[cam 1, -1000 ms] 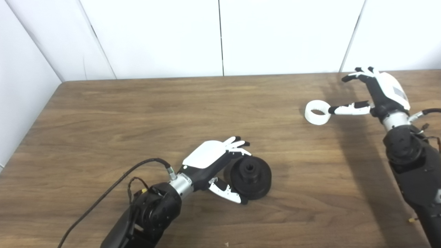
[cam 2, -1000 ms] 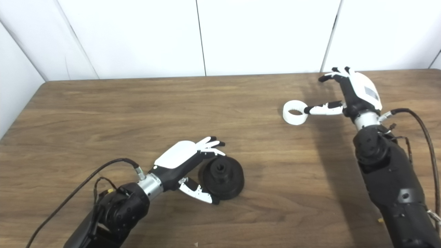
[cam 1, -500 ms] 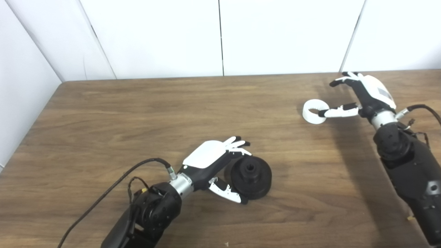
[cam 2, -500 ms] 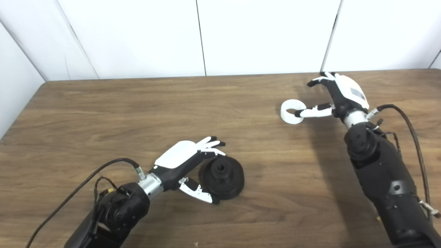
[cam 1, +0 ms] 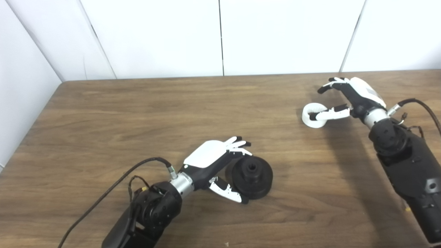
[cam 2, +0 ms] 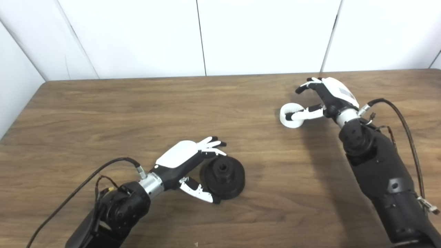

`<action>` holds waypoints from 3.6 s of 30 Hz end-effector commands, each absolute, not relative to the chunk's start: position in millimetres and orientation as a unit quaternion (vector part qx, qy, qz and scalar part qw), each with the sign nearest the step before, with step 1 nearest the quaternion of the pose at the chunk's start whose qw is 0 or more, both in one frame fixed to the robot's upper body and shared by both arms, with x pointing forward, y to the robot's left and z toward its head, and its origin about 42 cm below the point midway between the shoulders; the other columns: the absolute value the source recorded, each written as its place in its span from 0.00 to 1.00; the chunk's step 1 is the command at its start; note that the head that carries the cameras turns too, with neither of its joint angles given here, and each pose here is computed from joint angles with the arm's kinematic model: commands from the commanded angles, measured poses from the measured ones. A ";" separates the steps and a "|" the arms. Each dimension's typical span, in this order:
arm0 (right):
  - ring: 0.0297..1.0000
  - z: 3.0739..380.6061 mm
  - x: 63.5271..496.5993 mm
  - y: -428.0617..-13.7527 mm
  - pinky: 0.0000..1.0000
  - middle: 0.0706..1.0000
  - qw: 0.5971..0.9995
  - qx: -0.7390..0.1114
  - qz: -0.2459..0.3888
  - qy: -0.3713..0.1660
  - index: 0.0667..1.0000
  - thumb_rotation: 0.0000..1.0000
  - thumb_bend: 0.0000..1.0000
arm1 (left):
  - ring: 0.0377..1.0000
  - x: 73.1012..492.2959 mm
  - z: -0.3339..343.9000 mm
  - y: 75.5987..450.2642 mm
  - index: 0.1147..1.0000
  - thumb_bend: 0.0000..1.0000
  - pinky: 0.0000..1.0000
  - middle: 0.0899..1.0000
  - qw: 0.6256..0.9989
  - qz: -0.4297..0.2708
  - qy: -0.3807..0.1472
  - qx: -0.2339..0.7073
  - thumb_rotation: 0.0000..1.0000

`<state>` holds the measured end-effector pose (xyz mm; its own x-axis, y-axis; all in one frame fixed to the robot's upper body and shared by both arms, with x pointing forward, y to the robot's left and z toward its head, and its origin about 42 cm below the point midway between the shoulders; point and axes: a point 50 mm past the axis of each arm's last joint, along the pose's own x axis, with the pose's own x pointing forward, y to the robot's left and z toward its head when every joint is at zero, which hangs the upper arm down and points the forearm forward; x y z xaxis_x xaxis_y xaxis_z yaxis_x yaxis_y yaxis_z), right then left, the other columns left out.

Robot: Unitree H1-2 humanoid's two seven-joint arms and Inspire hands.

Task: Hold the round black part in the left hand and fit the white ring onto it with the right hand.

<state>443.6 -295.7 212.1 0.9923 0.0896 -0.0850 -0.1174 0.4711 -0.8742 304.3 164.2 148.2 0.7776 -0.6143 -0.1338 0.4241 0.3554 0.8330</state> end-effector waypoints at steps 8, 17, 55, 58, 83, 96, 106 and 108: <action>1.00 241.0 452.2 -293.4 1.00 0.94 0.850 -0.523 0.056 -0.017 0.72 0.40 0.92 | 1.00 307.9 139.3 169.1 0.62 0.71 0.92 0.94 0.811 -0.324 -0.073 0.482 0.31; 1.00 240.5 452.0 -293.6 1.00 0.94 0.848 -0.526 0.059 -0.019 0.72 0.40 0.92 | 1.00 308.0 139.3 167.7 0.62 0.71 0.92 0.95 0.811 -0.322 -0.072 0.484 0.30; 1.00 223.4 455.5 -290.3 1.00 0.93 0.836 -0.543 0.082 -0.007 0.70 0.37 0.88 | 1.00 308.0 142.6 164.1 0.62 0.71 0.95 0.95 0.819 -0.310 -0.070 0.478 0.30; 1.00 223.0 456.1 -289.3 1.00 0.92 0.838 -0.540 0.079 -0.013 0.69 0.36 0.87 | 1.00 307.6 142.6 164.0 0.62 0.71 0.94 0.95 0.819 -0.309 -0.070 0.478 0.30; 1.00 223.1 459.3 -287.8 1.00 0.89 0.847 -0.527 0.066 -0.033 0.60 0.32 0.81 | 1.00 305.2 141.2 164.1 0.62 0.72 0.94 0.95 0.820 -0.308 -0.068 0.478 0.30; 0.98 219.1 456.8 -288.9 0.98 0.89 0.855 -0.514 0.055 -0.043 0.57 0.32 0.78 | 1.00 303.9 139.6 164.5 0.62 0.72 0.93 0.95 0.821 -0.310 -0.063 0.476 0.30; 0.98 218.6 455.1 -289.4 0.98 0.88 0.856 -0.512 0.053 -0.047 0.57 0.30 0.77 | 1.00 302.4 139.5 165.1 0.62 0.72 0.95 0.94 0.822 -0.308 -0.064 0.475 0.28; 0.98 218.6 454.5 -289.8 0.98 0.88 0.858 -0.509 0.052 -0.048 0.56 0.28 0.77 | 1.00 302.1 139.6 164.6 0.62 0.73 0.94 0.95 0.822 -0.308 -0.063 0.475 0.28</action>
